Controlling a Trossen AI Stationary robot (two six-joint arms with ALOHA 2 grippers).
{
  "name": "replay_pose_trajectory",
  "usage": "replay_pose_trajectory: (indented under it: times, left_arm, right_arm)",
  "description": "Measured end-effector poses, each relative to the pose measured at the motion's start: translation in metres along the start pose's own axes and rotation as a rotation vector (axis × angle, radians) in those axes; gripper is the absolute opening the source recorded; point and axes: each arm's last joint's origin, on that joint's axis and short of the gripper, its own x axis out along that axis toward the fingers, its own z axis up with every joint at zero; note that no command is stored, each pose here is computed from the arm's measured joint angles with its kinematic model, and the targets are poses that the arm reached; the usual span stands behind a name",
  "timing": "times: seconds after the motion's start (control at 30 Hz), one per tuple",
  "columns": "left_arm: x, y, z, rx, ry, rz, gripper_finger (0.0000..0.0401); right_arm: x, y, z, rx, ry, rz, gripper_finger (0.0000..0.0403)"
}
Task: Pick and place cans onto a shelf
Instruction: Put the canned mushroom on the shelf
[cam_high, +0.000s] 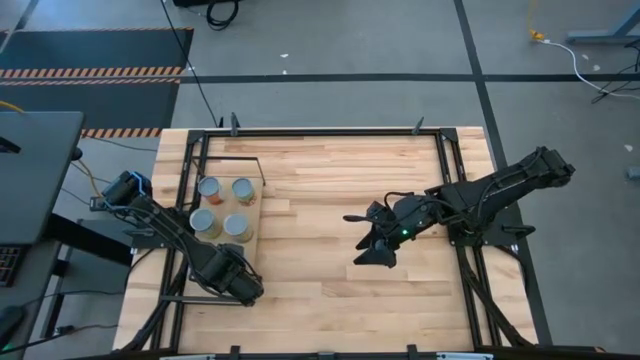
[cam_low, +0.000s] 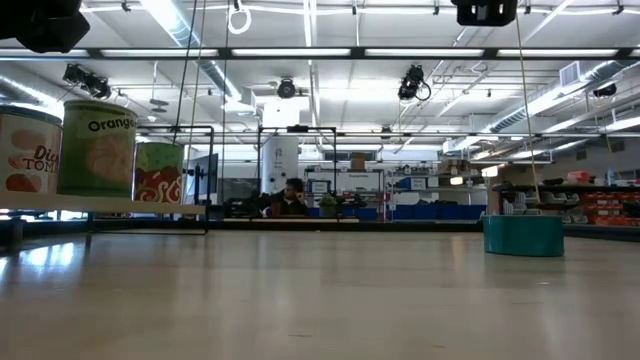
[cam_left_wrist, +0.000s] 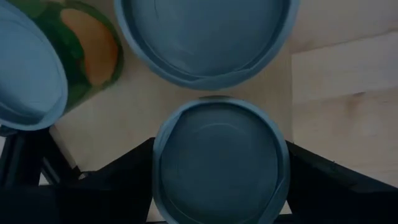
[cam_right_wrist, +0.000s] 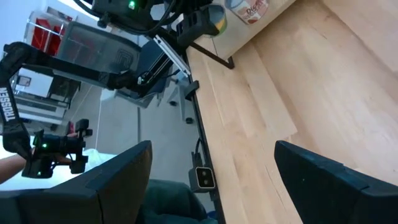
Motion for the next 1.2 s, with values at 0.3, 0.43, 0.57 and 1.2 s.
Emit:
replay_pose_trajectory:
  times: [0.3,0.43,0.57,1.2]
  left_arm:
    - [0.010,0.000,0.002,-0.026,-0.013,-0.016,0.0289]
    - [0.018,0.002,0.004,-0.035,-0.017,-0.008,0.0290]
    - [0.019,-0.001,0.003,-0.049,0.006,-0.025,0.0310]
    - [-0.001,0.009,0.005,0.020,0.025,-0.007,0.0354]
  right_arm:
    - [0.000,0.004,-0.005,-0.062,0.038,0.026,0.0346]
    - [0.001,0.008,-0.012,-0.069,0.062,0.041,0.0346]
    - [0.001,0.011,-0.017,-0.049,0.081,0.051,0.0346]
    - [0.000,0.006,-0.006,-0.018,0.035,0.044,0.0346]
